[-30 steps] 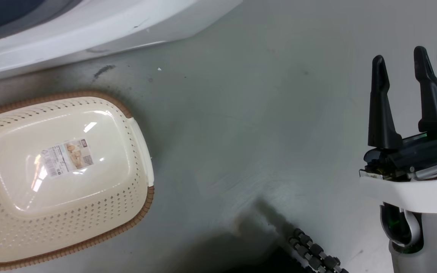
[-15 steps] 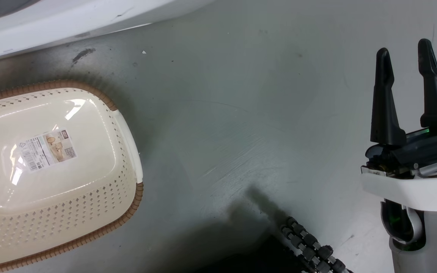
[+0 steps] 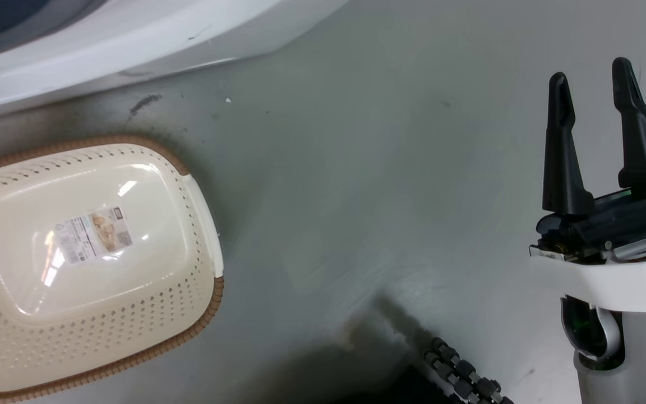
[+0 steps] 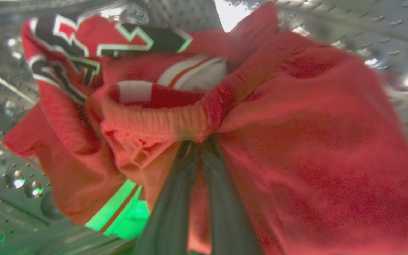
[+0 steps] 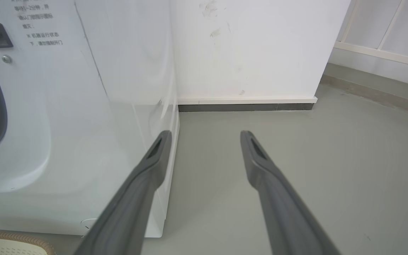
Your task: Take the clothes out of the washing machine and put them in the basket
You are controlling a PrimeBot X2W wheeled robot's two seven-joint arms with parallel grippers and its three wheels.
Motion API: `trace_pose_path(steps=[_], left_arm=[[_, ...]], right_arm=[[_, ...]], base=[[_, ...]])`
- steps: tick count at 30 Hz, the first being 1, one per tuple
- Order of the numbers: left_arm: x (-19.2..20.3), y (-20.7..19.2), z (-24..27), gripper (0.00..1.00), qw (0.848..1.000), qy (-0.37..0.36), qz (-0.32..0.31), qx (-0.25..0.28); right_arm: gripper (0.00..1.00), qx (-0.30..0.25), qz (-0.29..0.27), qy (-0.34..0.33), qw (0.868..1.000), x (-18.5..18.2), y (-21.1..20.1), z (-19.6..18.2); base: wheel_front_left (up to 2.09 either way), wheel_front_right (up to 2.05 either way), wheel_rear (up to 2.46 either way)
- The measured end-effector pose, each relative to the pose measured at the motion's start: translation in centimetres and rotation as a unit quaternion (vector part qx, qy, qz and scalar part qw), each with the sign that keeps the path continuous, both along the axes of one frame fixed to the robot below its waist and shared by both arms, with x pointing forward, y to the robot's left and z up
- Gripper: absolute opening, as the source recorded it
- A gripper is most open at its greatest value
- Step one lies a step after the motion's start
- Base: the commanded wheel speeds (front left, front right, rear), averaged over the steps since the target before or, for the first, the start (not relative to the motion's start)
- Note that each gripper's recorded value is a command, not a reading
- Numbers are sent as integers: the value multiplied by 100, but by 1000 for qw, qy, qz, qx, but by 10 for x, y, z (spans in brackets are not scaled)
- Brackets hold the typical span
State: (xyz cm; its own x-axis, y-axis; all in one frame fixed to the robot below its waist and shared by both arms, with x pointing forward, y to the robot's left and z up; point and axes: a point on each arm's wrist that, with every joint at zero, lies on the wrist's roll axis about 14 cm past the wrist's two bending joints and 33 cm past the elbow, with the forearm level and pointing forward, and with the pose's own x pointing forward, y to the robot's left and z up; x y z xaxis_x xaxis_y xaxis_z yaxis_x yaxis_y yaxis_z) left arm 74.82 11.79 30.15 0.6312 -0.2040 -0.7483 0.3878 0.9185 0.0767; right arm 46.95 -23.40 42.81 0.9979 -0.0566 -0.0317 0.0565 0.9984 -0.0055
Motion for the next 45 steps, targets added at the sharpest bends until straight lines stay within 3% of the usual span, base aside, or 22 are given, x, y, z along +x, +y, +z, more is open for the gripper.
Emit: trace_pose_path(steps=[11, 27, 45], left_arm=[[-23, -14, 52, 0, 991, -114, -9, -74], [-85, 1, 108, 0, 966, -227, -2, -124], [-182, -1, 161, 0, 941, -304, -10, -149]], right_arm=[[100, -2, 15, -40, 999, -12, 13, 40], [100, -3, 43, -86, 995, -40, 36, 86], [100, -1, 59, -102, 993, -81, 52, 106]], base=[[0, 0, 0], [0, 0, 0], [0, 0, 0]])
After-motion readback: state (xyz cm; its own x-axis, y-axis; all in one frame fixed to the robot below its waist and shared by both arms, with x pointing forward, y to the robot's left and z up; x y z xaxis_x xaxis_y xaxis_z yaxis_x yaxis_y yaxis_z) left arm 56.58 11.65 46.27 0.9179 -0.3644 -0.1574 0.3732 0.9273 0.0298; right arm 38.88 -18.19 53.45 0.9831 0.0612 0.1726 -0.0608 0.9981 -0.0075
